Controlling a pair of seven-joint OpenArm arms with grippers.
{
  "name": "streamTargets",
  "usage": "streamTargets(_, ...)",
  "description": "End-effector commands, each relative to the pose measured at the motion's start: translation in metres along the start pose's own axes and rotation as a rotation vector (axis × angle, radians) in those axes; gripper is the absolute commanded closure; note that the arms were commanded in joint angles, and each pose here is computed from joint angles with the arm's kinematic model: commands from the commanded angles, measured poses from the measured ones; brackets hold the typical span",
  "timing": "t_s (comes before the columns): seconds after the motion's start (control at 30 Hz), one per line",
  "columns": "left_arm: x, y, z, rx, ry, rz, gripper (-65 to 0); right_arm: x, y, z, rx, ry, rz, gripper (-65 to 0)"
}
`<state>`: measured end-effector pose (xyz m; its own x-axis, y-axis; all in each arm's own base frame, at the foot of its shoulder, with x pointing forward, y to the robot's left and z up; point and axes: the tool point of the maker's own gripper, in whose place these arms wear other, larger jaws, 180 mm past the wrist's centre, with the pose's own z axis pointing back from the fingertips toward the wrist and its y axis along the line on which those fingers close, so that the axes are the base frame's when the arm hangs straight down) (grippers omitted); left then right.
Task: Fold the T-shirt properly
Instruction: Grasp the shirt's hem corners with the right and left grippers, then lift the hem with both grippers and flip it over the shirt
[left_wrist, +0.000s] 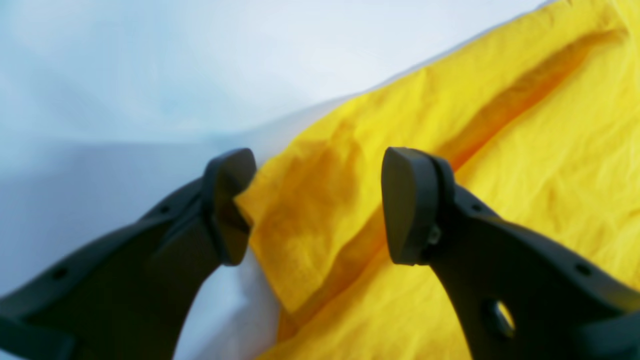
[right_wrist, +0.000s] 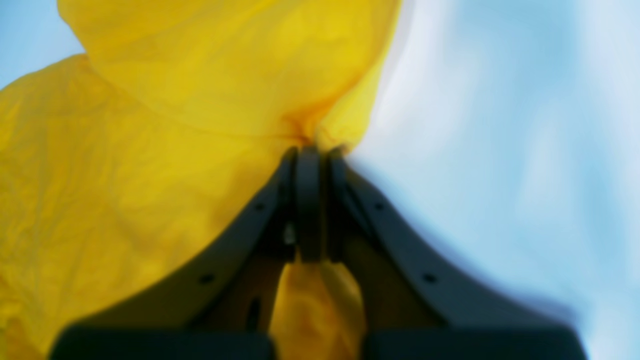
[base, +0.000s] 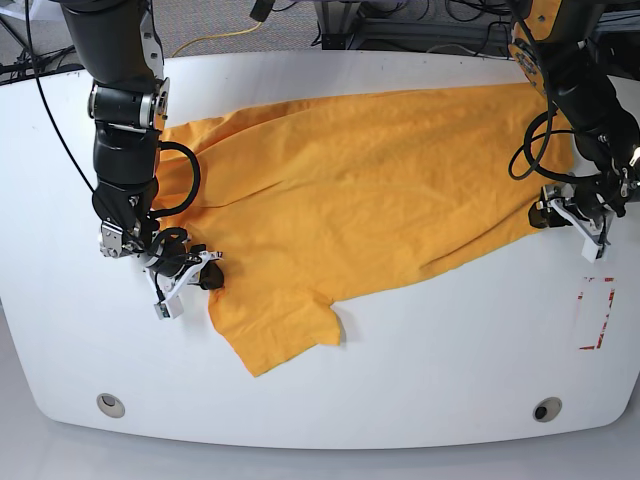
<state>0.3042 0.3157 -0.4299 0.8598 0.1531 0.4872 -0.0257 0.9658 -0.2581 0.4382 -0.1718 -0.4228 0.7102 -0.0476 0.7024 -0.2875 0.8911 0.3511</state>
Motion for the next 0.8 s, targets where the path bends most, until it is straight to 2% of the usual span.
streamTargets(0.0,-0.053,0.020,0.006,0.080,0.230,-0.016,-36.9,0.021,-0.004,0.005,-0.003,-0.043,0.014,0.0)
streamTargets(0.3,-0.056,0.020,0.005,0.082,0.240,-0.017,-35.7,0.021,-0.003,0.005,-0.002,-0.043,0.014,0.0)
streamTargets(0.4,-0.055,0.019,0.005,0.080,0.235,-0.017,-27.9,0.021,-0.003,0.005,-0.002,-0.043,0.014,0.0)
streamTargets(0.53,-0.049,0.014,-0.001,0.067,0.197,-0.016,-8.8,0.021,-0.003,0.005,-0.002,-0.043,0.014,0.0)
streamTargets(0.6,-0.047,0.009,-0.004,0.057,0.183,-0.014,-1.8,0.021,-0.003,0.005,-0.001,-0.046,0.014,0.0)
streamTargets(0.63,-0.047,0.008,-0.005,0.055,0.181,-0.014,0.0,0.021,-0.003,0.005,-0.001,-0.046,0.014,0.0)
streamTargets(0.77,-0.047,0.007,-0.005,0.050,0.178,-0.014,0.0,0.022,-0.003,0.005,-0.002,-0.045,0.015,0.0)
